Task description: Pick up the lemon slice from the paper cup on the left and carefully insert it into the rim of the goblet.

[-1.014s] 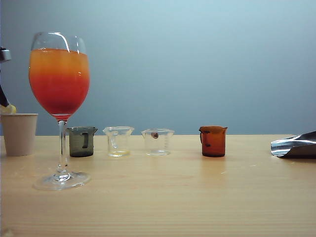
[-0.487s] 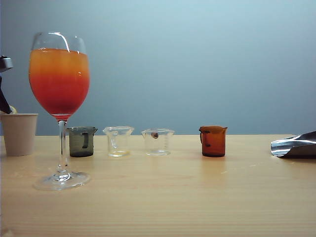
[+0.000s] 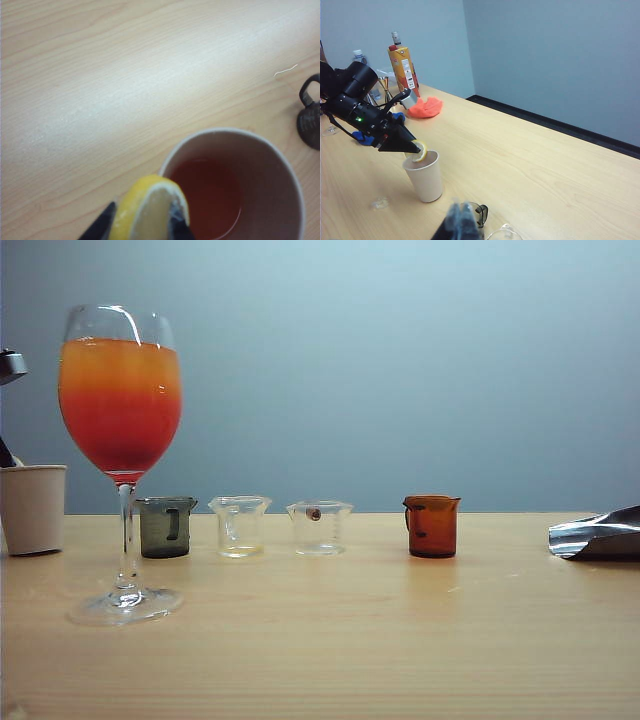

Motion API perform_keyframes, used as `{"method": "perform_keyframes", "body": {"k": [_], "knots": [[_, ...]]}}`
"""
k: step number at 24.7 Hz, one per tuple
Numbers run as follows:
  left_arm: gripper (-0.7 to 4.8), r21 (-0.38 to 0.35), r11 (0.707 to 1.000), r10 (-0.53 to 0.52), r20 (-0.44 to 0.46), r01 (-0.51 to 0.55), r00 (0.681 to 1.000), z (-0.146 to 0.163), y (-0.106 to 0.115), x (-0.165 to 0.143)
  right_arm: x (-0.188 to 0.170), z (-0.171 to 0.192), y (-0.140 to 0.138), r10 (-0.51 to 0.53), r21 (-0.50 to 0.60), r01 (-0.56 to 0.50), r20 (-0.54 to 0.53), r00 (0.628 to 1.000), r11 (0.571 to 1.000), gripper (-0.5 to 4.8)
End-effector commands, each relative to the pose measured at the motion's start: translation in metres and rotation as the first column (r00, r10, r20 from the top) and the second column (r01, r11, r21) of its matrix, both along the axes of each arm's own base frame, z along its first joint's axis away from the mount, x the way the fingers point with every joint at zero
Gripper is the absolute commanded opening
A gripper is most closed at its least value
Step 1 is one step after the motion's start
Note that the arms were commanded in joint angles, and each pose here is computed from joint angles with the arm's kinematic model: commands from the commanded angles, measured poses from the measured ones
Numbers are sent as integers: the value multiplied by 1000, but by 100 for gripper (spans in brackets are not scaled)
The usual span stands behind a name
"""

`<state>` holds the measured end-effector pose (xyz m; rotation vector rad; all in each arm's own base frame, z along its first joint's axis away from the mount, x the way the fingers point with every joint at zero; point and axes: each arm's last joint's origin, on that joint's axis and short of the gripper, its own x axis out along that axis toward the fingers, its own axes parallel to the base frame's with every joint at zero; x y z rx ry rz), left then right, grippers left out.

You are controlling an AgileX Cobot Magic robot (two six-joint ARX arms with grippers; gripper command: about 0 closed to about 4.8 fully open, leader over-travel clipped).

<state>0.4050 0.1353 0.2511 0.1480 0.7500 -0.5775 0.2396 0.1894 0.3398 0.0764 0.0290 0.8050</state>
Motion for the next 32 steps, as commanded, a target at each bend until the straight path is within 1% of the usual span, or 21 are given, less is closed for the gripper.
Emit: {"method": "perform_keyframes", "body": {"k": [1, 4, 5, 7, 9, 11, 13, 16, 21, 27, 32], "knots": [[111, -11, 1000, -2, -2, 2, 1000, 2, -1, -1, -1, 5, -1, -3, 18, 3, 27, 1000, 1000, -5], [110, -44, 999, -17, 2, 17, 1000, 3, -2, -2, -1, 5, -1, -3, 18, 2, 26, 1000, 1000, -5], [79, -76, 997, -18, 4, 18, 1000, 4, -3, -2, -1, 5, -1, -3, 18, 2, 28, 1000, 1000, -5], [45, -109, 994, -13, 1, 13, 1000, 5, -3, -1, -1, 5, -1, -3, 19, 2, 29, 1000, 1000, -5], [43, -148, 989, -16, 0, 16, 1000, 5, -4, -2, -1, 5, -1, -3, 22, 2, 32, 999, 1000, -5], [41, -171, 985, -17, 1, 17, 1000, 7, -5, -2, -1, 5, -1, -3, 22, 2, 33, 999, 1000, -5], [-8, -188, 982, -22, 4, 22, 1000, 8, -5, -3, -1, 5, -1, -3, 21, 2, 31, 1000, 1000, -5], [-6, -206, 978, -30, 3, 30, 1000, 10, -6, -4, -1, 5, -1, -3, 21, 2, 32, 999, 1000, -5], [-6, -213, 976, -33, 8, 34, 999, 13, -7, -5, -1, 5, -1, -2, 19, 2, 33, 999, 1000, -5], [-6, -287, 958, -28, 0, 27, 1000, 17, -8, -5, -1, 5, 0, 2, 20, -3, 34, 999, 1000, -5], [-6, -269, 962, -34, 49, 46, 998, 38, -14, -14, -1, 5, 0, 9, 15, -9, 29, 1000, 1000, -5]]}}
